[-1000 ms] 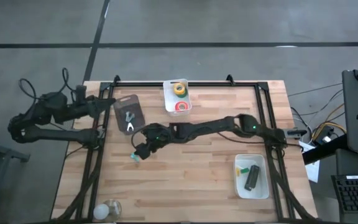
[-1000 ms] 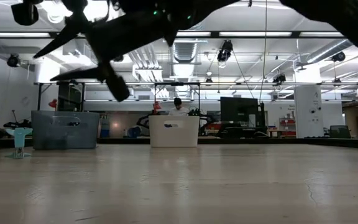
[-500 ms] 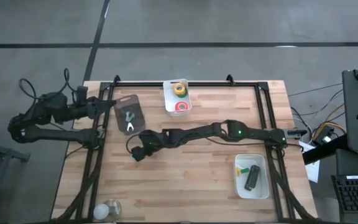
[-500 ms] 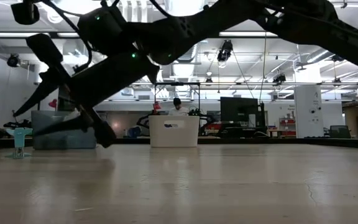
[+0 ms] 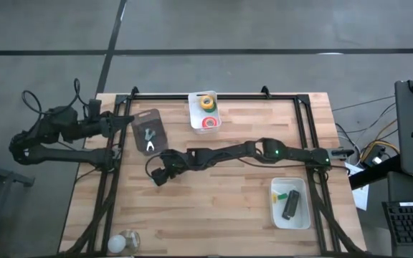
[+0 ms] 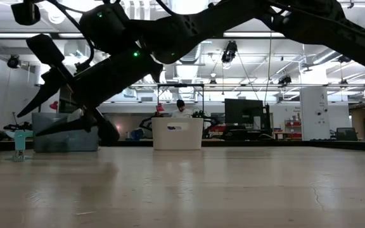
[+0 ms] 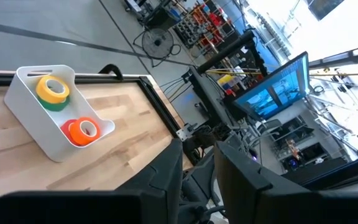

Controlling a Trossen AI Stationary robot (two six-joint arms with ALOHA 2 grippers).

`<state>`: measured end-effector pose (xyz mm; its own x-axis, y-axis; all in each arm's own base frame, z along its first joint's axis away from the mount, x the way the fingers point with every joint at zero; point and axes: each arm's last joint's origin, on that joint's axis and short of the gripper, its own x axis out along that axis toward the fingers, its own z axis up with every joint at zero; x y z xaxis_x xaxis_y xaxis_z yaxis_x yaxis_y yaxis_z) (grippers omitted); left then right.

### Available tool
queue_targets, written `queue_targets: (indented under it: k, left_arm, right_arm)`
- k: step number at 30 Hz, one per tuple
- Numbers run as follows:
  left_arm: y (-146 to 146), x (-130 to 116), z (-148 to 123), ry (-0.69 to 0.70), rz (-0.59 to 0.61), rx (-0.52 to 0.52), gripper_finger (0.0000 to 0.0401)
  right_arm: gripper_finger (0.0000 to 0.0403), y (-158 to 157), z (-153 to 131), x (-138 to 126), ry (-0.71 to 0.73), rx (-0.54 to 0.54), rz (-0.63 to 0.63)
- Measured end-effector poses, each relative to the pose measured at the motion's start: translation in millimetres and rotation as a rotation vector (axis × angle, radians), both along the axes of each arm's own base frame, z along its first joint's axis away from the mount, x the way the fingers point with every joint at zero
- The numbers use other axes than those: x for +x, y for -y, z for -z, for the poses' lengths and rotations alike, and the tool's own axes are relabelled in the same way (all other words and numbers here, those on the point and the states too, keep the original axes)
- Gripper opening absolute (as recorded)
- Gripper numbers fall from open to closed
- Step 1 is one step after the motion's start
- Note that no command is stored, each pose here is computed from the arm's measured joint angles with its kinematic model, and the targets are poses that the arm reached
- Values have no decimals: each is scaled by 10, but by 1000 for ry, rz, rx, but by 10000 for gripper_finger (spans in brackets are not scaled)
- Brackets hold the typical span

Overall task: Pick and place Stapler, Stapler remover, tape
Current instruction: Put the light blue staple remover into the black bin

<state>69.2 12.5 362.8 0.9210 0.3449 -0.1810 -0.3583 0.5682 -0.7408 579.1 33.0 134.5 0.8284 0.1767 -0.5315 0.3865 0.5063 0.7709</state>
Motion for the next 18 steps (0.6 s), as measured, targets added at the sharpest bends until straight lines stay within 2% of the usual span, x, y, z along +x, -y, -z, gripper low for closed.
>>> queue_targets:
  k: [3,8,18]
  left_arm:
    - [0,1,0,-1,0,0,96]
    - [0,1,1,-5,2,11,96]
    - [0,1,2,-7,3,16,96]
  right_arm:
    - [166,-10,-2,0,3,-5,-5]
    - [166,-23,-2,1,20,-95,-34]
    - [166,-20,48,-8,6,-77,-19]
